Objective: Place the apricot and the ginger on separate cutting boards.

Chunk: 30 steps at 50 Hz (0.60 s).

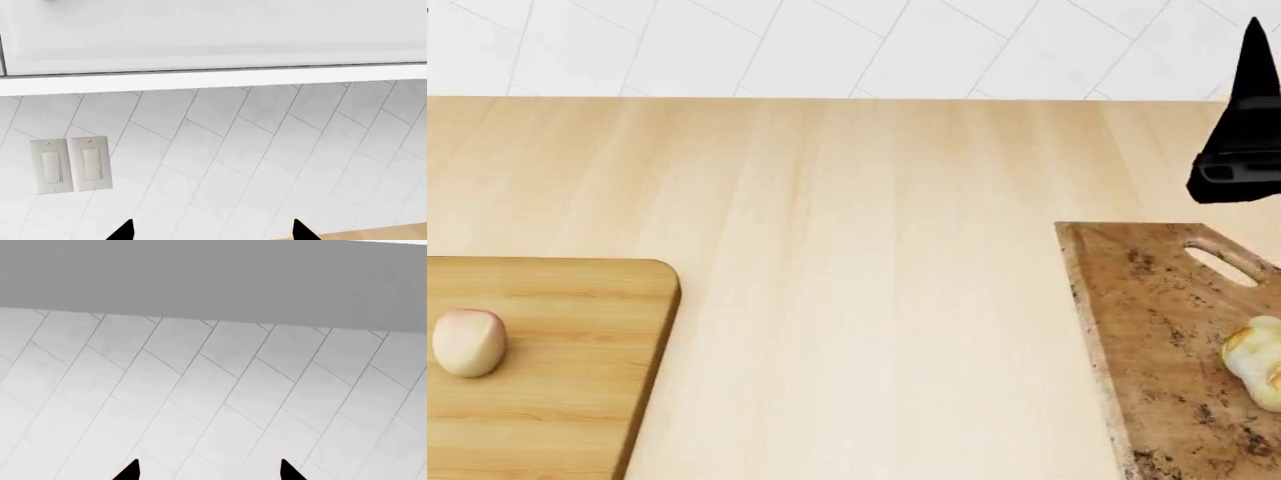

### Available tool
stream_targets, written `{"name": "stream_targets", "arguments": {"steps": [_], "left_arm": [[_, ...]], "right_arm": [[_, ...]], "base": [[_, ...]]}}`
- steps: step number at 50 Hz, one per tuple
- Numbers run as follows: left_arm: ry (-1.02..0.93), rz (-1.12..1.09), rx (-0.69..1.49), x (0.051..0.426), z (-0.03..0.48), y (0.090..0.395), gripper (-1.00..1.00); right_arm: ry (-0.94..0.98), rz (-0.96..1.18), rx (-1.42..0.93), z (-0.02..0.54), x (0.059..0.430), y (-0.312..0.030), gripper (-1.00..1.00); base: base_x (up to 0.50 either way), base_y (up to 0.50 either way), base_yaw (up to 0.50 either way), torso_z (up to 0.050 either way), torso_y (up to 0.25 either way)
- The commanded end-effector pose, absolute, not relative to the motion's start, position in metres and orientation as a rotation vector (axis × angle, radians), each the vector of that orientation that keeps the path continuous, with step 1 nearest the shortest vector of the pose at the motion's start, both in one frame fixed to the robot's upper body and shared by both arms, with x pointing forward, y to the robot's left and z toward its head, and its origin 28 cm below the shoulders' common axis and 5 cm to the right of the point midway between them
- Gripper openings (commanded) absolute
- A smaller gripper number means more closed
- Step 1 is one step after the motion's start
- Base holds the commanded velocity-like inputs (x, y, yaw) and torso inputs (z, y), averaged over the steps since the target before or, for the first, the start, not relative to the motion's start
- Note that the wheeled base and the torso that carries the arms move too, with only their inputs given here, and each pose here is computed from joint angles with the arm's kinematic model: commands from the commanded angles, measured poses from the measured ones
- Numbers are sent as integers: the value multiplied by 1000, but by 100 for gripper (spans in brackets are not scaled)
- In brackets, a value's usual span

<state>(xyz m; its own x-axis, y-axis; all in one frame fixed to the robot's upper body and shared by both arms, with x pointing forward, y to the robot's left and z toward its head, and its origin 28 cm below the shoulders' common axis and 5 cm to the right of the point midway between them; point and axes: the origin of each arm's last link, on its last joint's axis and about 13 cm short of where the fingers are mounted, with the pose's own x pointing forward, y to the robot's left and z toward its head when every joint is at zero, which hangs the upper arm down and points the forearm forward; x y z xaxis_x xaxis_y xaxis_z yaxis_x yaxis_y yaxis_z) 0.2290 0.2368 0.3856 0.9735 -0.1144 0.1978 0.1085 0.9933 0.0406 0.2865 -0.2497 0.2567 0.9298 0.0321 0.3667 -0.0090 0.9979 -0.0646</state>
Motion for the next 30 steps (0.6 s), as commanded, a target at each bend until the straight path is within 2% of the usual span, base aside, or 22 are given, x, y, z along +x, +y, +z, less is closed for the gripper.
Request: {"name": "stream_targets", "arguments": {"steps": [1, 10, 30], "left_arm": [[-252, -188, 23, 223, 398, 229, 100], [-324, -195, 10, 207, 416, 227, 100], [-329, -226, 71, 175, 426, 231, 100]], "right_arm": [[-473, 24, -58, 267, 286, -250, 100], [-579, 41, -58, 280, 282, -249, 100], [-545, 54, -87, 276, 283, -248, 100]], "base": [[0, 0, 0, 0, 0], [0, 0, 0, 0, 0], [0, 0, 0, 0, 0]]}}
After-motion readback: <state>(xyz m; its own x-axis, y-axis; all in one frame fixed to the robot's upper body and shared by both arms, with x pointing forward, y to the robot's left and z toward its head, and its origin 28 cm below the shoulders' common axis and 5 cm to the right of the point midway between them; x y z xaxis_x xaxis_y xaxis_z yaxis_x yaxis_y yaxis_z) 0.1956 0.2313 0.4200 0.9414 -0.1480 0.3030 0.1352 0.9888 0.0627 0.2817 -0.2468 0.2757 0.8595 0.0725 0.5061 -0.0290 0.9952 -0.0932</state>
